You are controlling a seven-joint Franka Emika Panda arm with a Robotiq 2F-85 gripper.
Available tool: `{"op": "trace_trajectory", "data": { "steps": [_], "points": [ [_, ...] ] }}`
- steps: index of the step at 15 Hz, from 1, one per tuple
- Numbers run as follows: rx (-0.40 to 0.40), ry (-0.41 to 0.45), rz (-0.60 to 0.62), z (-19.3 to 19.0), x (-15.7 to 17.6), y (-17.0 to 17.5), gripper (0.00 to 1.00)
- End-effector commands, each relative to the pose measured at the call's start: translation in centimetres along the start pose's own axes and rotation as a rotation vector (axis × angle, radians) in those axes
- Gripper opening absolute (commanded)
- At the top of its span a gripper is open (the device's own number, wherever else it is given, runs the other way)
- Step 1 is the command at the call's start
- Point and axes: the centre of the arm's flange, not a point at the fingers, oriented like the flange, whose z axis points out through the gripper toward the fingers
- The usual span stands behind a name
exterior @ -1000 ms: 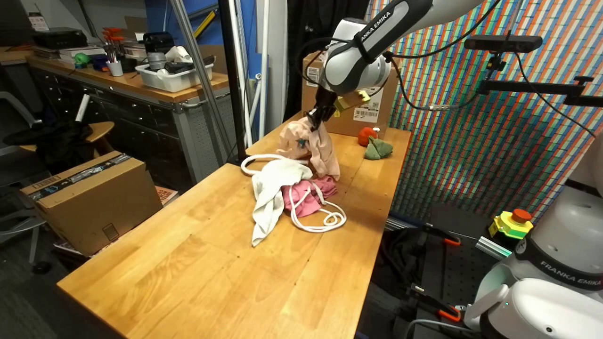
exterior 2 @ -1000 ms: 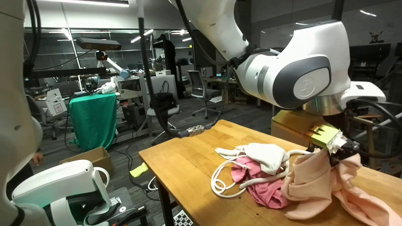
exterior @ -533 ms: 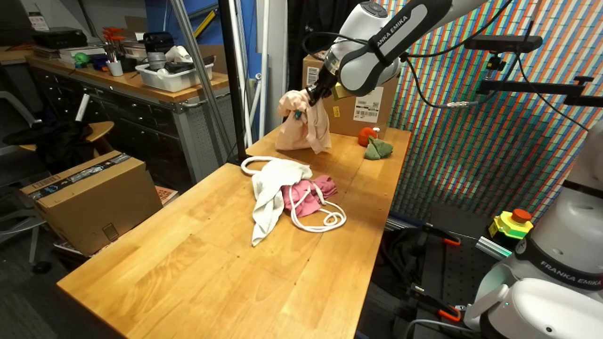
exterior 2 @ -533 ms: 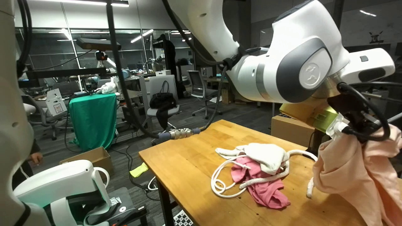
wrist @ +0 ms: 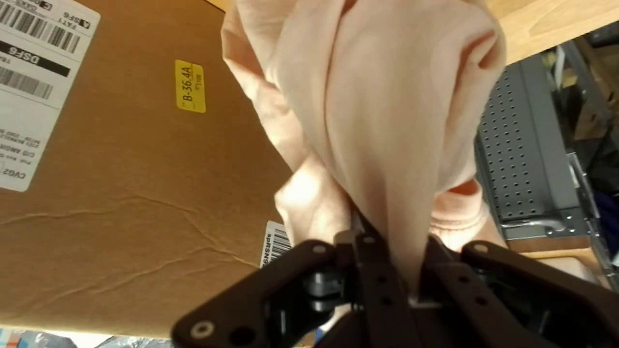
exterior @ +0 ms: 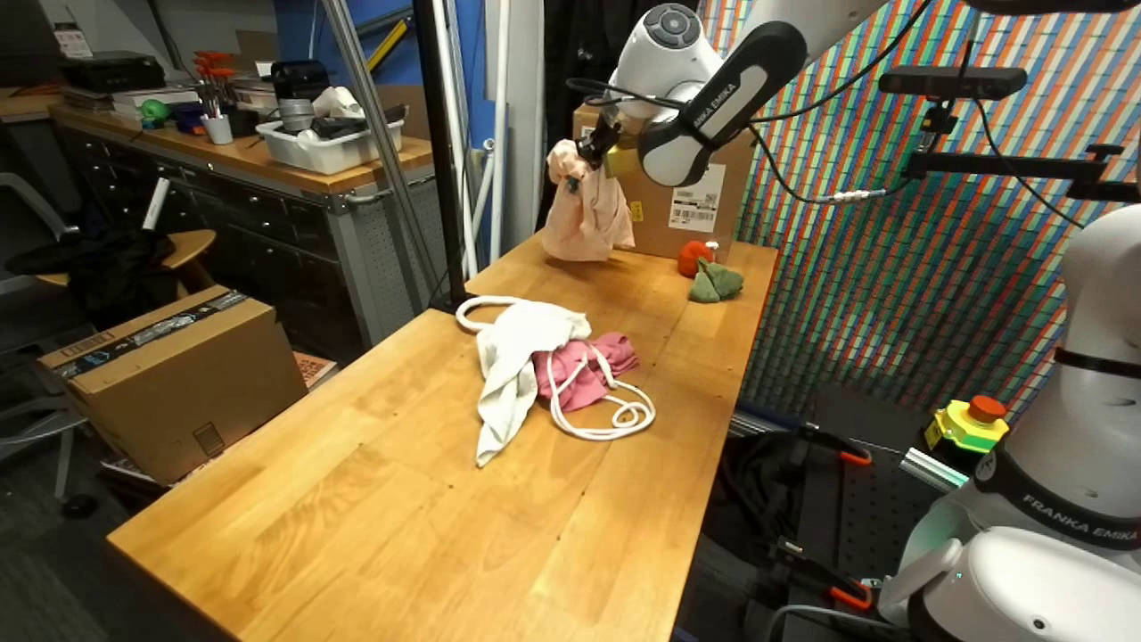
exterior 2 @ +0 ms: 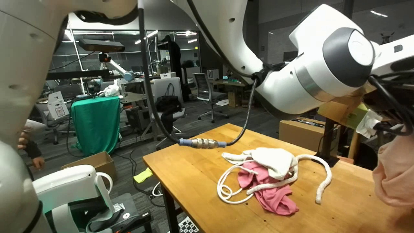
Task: Separate the items on the table
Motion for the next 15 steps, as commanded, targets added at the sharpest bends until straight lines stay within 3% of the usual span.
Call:
{"op": "trace_trajectory", "data": {
  "steps": [1,2,4,11,12,15],
  "points": [
    [-0.106,0.036,0.021,1.6,-0.3,-2.5,0.06],
    [-0.127,0.024,0.014,1.9,-0.5,-2.9,0.32],
    [-0.17,0.01,-0.001,2.7,-1.3,-3.4,0.39],
    [-0.271,-0.101,-0.083,3.8,-3.5,-3.3,0.93],
    [-0.269,-0.124,-0.109,3.4,-4.0,-3.4,0.99],
    [-0.2,-0.214,-0.25,1.2,-6.2,-4.8,1.0]
  ]
}}
